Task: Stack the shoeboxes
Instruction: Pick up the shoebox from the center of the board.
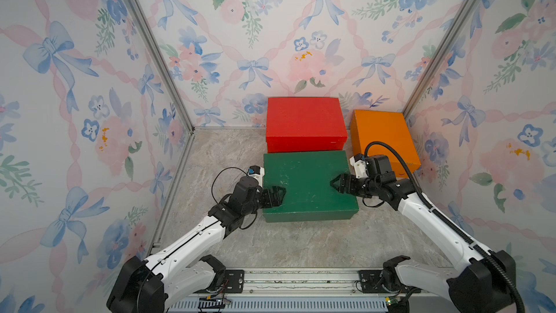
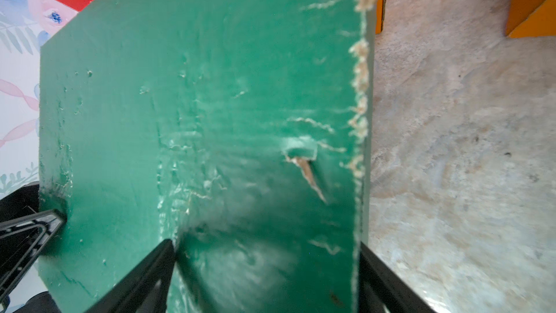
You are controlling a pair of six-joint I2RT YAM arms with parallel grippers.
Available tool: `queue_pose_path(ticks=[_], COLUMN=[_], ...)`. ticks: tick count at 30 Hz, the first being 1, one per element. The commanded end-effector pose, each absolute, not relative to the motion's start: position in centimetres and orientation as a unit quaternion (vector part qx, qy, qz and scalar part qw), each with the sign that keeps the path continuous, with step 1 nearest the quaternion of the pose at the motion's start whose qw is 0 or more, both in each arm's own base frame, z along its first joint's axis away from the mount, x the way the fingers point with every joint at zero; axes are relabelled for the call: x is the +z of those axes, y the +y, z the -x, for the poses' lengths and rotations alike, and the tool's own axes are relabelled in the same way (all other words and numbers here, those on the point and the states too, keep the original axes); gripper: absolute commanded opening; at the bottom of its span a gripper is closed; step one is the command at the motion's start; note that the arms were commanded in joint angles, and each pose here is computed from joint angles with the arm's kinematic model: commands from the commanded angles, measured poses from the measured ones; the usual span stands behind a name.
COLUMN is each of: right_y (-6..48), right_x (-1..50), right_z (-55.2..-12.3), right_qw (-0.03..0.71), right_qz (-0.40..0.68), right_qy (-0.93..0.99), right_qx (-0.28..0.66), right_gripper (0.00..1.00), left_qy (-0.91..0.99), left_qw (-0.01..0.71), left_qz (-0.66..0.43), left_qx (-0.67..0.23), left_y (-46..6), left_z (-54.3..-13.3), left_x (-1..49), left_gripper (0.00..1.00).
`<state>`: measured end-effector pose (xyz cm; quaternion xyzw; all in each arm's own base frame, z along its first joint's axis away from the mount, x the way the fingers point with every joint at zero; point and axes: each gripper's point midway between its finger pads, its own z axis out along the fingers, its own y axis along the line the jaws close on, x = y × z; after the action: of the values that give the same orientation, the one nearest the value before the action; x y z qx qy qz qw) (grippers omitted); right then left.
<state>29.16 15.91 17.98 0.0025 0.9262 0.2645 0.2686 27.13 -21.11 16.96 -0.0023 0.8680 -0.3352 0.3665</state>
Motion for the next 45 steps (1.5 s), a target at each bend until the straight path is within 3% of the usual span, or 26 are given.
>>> queue_pose_path(ticks=[1, 45], right_y=[20.2, 22.1], right_x=[21.7, 29.9], right_z=[-27.0, -26.6], right_qw=[0.258, 0.323], right_qz=[0.071, 0.125], right_qy=[0.898, 0.864], right_qx=[0.349, 0.366], right_gripper=[0.88, 0.87], left_qy=[0.786, 0.726], left_qw=[0.408, 0.482], left_qz=[-0.082, -0.12], left_qx=[-0.457, -0.476], left_y=[-25.8, -26.7], left_z=[-25.7, -24.1], left_x=[26.0, 36.5], left_gripper=[0.92, 0.9])
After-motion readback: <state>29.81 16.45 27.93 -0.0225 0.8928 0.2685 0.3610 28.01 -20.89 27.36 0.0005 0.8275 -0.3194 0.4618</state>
